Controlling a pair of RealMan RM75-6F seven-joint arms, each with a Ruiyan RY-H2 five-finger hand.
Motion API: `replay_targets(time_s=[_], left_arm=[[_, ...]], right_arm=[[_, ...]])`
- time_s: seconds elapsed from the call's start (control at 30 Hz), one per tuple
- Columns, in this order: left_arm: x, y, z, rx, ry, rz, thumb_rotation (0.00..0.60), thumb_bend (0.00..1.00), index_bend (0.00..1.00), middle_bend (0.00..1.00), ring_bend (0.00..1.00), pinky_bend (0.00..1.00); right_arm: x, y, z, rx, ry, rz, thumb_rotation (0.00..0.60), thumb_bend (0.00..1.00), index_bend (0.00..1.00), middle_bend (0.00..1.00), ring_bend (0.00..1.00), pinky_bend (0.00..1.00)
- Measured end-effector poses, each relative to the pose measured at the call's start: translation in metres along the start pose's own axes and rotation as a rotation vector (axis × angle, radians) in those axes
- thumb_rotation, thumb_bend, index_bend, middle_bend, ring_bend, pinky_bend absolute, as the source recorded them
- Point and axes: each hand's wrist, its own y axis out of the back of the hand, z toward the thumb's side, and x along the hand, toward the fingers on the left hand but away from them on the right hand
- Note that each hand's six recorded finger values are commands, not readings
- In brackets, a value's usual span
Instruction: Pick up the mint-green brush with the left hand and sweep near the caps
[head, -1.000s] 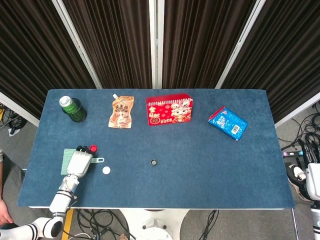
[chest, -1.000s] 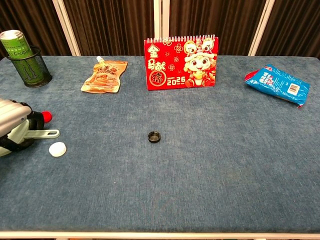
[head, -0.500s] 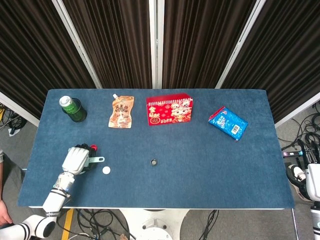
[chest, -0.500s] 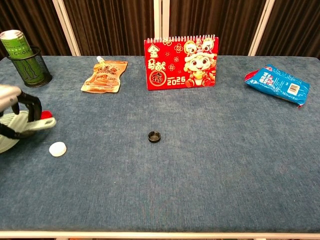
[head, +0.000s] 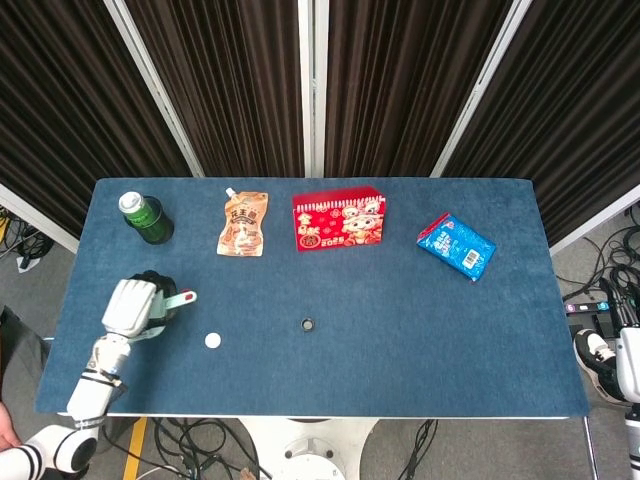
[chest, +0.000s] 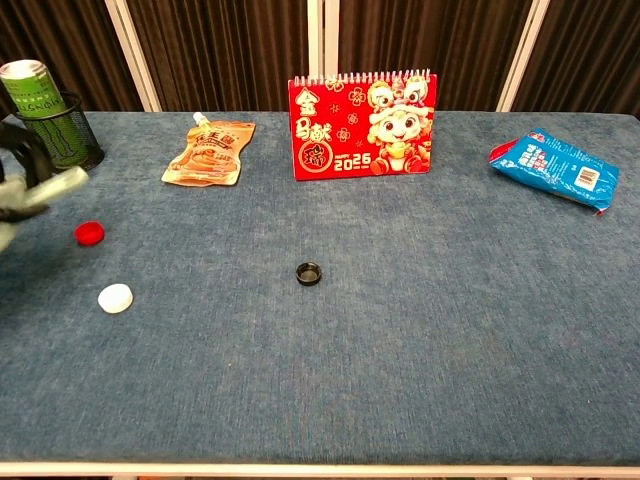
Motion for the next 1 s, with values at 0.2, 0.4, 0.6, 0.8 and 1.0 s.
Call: replay_targets(time_s=[0.2,0.4,0.6,0.8,1.0], left_arm=[[0.008,0.008,-0.003,-0.132,-0.018,0.026,0.600,0.35,0.54,0.57,0.37,0.46],[0.027,0.008,-0.021,-0.195,-0.045,0.050,0.600,0.35,0.55,0.57,0.37,0.46],[0.043,0.004,-0.042,-0.300,-0.051,0.076,0.600,0.35,0.55,0.57,0.37,0.48],[0.055,-0.016,-0.039,-0.453,-0.064,0.084,0.600,0.35,0.55,0.57,0.37,0.48],[0.064,-0.039,-0.027,-0.535,-0.062,0.038,0.600,0.35,0.55,0.57,0.37,0.48]], right_arm=[[-0.002,0.005,0.001,0.006,0.012,-0.009,0.600,0.25,0.03,0.16,0.00,0.04],[0.000,0.010,0.002,0.011,0.012,-0.018,0.600,0.25,0.03,0.16,0.00,0.04],[0.001,0.010,0.002,0.010,0.004,-0.015,0.600,0.25,0.03,0.16,0.00,0.04],[0.003,0.013,0.004,0.012,-0.001,-0.020,0.600,0.25,0.03,0.17,0.00,0.04],[0.005,0.013,0.008,0.022,0.000,-0.010,0.600,0.25,0.03,0.17,0.00,0.04]])
